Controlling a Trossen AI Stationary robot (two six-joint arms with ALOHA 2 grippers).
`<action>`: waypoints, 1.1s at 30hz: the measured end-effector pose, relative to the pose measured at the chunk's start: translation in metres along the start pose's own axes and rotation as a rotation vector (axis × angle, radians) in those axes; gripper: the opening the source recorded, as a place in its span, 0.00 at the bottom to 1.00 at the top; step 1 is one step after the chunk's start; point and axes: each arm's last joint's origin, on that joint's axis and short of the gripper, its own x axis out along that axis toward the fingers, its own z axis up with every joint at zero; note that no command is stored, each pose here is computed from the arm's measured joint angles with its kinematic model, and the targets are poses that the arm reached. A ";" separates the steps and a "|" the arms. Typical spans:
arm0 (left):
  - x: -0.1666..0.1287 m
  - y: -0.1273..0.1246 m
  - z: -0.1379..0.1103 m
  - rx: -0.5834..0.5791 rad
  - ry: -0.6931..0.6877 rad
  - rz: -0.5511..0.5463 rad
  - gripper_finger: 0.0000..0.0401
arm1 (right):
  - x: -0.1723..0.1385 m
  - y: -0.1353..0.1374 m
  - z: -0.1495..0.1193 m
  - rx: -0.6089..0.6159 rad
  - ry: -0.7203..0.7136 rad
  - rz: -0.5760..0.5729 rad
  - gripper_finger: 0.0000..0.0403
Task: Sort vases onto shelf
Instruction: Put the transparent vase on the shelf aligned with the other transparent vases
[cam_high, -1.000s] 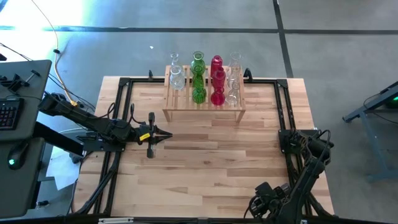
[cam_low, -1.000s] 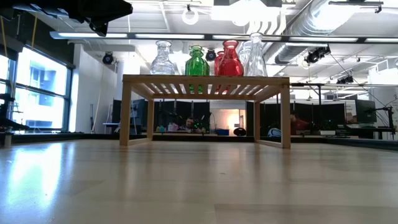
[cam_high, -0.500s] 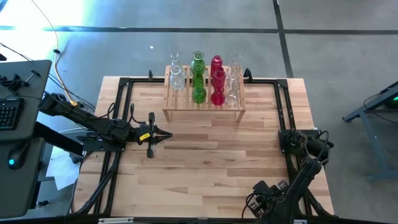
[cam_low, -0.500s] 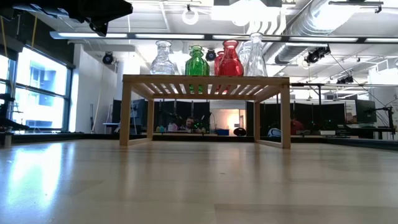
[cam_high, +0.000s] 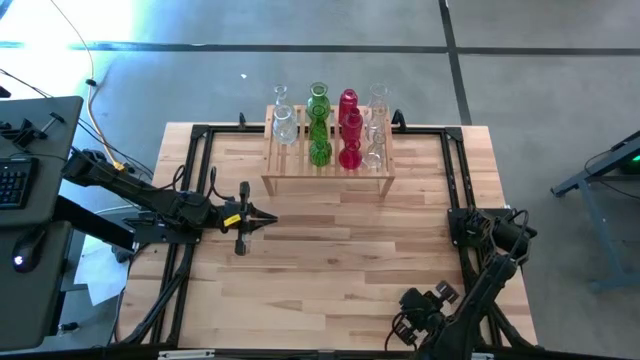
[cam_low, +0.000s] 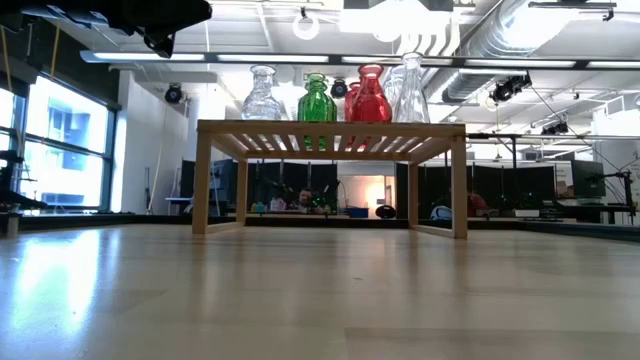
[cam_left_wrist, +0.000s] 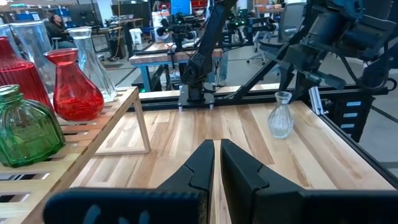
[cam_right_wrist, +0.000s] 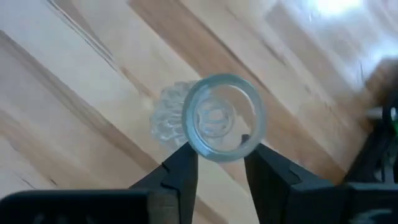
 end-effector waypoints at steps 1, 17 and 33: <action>0.000 0.000 0.000 0.000 0.000 0.000 0.05 | 0.000 0.000 0.001 -0.003 -0.021 0.006 0.26; 0.002 -0.002 -0.002 -0.021 0.012 -0.051 0.05 | 0.004 0.003 0.023 -0.057 -0.245 0.017 0.07; 0.039 -0.024 -0.019 0.010 0.085 -0.237 0.05 | 0.025 0.008 0.042 -0.119 -0.356 -0.001 0.04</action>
